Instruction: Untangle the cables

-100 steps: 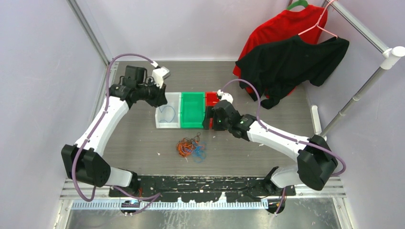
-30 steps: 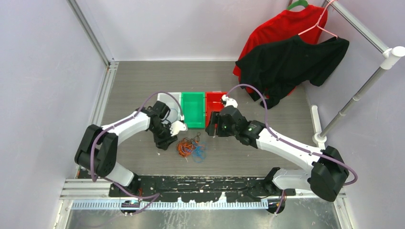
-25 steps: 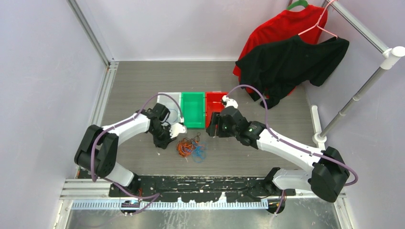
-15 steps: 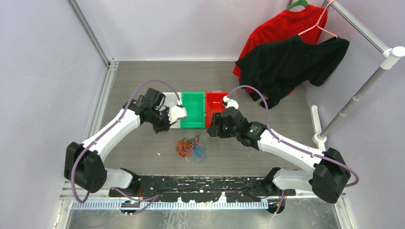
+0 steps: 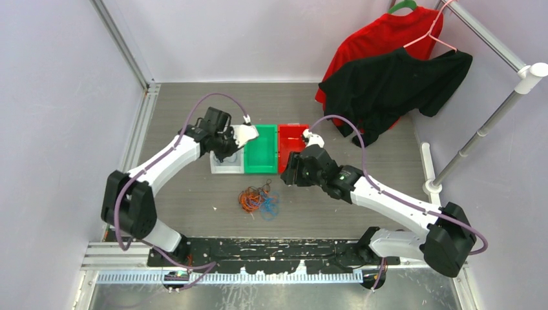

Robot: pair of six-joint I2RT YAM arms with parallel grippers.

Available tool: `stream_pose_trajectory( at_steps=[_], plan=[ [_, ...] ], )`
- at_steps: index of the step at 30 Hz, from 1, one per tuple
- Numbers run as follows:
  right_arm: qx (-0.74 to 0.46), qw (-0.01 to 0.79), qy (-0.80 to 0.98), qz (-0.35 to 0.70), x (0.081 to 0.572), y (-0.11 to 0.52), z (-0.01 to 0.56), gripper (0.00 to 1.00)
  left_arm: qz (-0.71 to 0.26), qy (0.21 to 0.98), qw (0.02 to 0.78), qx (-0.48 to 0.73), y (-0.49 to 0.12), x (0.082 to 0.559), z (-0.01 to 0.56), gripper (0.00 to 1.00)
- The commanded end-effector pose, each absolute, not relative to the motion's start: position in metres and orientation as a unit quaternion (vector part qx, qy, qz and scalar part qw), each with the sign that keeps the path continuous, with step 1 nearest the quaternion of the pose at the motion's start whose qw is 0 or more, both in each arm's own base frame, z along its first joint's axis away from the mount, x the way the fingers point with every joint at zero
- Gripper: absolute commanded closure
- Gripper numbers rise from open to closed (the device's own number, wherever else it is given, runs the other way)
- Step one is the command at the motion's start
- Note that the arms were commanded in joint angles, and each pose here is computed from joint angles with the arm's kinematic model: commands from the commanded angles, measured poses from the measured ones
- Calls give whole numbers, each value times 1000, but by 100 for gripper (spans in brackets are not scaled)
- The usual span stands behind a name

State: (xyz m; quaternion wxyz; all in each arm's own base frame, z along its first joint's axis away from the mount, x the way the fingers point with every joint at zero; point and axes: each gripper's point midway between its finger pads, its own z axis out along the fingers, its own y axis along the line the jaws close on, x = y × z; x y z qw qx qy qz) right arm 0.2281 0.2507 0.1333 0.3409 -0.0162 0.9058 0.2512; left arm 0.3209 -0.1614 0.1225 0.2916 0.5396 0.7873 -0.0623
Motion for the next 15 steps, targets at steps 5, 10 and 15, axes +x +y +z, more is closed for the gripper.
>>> stream_pose_trajectory(
  at_steps=[5, 10, 15],
  plan=[
    [-2, 376, 885, 275, 235, 253, 163, 42, -24, 817, 359, 452, -153, 404, 116, 100],
    [-5, 378, 885, 272, 236, 252, 168, 42, -59, 829, 333, 446, -161, 398, 95, 100],
    [-7, 378, 886, 271, 235, 251, 167, 41, -69, 832, 323, 447, -162, 392, 94, 82]
  ],
)
